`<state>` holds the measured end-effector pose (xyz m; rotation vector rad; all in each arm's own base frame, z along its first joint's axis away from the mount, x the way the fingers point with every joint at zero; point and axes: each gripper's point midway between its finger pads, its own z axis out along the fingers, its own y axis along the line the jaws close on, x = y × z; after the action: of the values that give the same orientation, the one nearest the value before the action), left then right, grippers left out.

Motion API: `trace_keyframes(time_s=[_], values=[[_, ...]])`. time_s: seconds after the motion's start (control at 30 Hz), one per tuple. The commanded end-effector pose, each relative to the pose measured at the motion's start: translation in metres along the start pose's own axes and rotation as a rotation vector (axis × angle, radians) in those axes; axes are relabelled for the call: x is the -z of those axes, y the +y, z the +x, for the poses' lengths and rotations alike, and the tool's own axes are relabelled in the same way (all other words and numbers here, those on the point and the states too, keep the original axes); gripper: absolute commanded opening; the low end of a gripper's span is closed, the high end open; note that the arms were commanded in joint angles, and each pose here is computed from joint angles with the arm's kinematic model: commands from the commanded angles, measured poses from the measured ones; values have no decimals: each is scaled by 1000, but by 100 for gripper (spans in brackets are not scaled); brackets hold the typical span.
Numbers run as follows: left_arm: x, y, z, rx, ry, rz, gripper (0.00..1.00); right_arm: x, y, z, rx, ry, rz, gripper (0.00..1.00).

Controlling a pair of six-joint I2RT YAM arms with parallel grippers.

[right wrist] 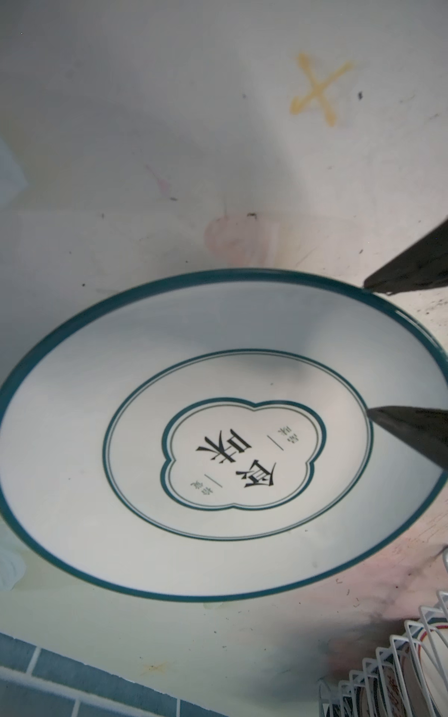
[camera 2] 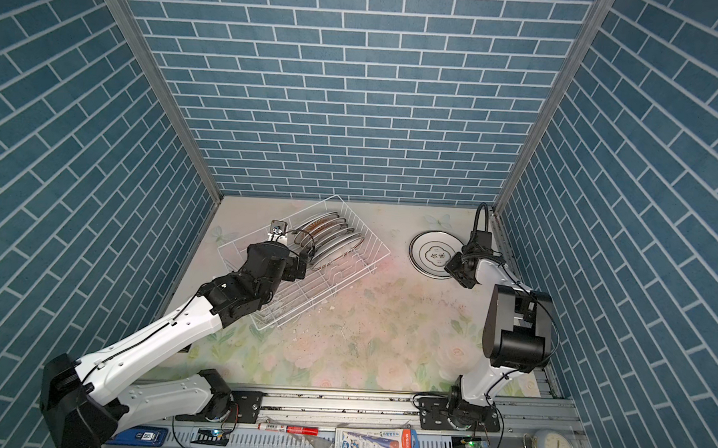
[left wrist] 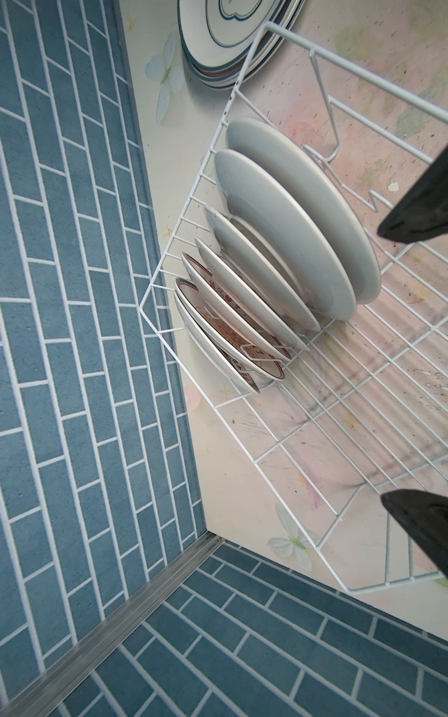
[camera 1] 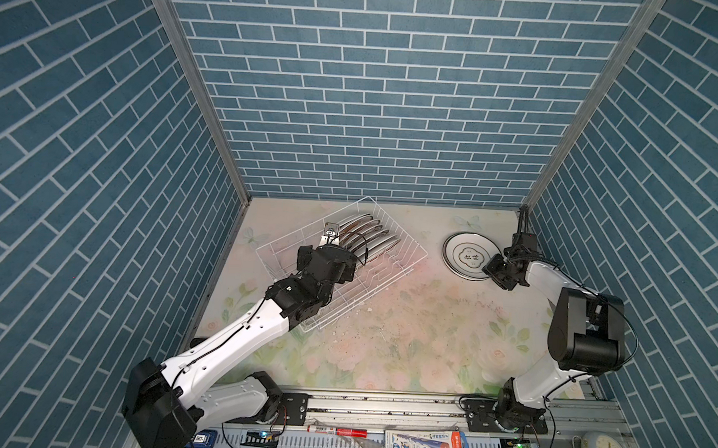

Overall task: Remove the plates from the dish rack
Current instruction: 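Lower the plate onto the green-rimmed stack with the right gripper and open it, then lower the left gripper onto the next rack plate while the right gripper withdraws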

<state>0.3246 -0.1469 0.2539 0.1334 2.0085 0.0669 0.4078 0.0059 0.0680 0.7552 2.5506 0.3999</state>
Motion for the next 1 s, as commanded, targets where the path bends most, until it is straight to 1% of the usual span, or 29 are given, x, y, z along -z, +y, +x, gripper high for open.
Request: trace_keyframes(time_s=[0.0, 0.13, 0.2, 0.27, 0.4, 0.43, 0.5, 0.63, 0.67, 0.77, 0.97], values=[[-2, 0, 4, -23, 4, -7, 99, 0, 4, -5, 65, 6, 48, 49], [-3, -2, 5, -35, 8, -2, 99, -1, 6, -1, 98, 14, 75, 52], [-5, -3, 7, -52, 17, -2, 99, 1, 7, 0, 107, 15, 76, 55], [-6, -7, 8, -69, 24, 14, 99, 3, 1, 0, 112, 4, 112, 57], [-9, -20, 13, -113, 72, 77, 99, 14, 1, 1, 116, -19, 111, 63], [-10, -26, 15, -131, 83, 99, 99, 18, 1, 1, 118, -25, 108, 66], [-14, -28, 17, -146, 100, 97, 99, 25, 2, 2, 122, -36, 100, 87], [-16, -40, 21, -172, 110, 136, 99, 37, 1, 6, 126, -59, 86, 92], [-16, -43, 21, -177, 109, 142, 99, 39, 1, 8, 127, -65, 77, 98], [-15, -53, 21, -211, 113, 140, 99, 45, 1, 15, 129, -69, 54, 99], [-15, -80, 18, -326, 108, 76, 99, 59, -2, 26, 140, -89, 26, 99]])
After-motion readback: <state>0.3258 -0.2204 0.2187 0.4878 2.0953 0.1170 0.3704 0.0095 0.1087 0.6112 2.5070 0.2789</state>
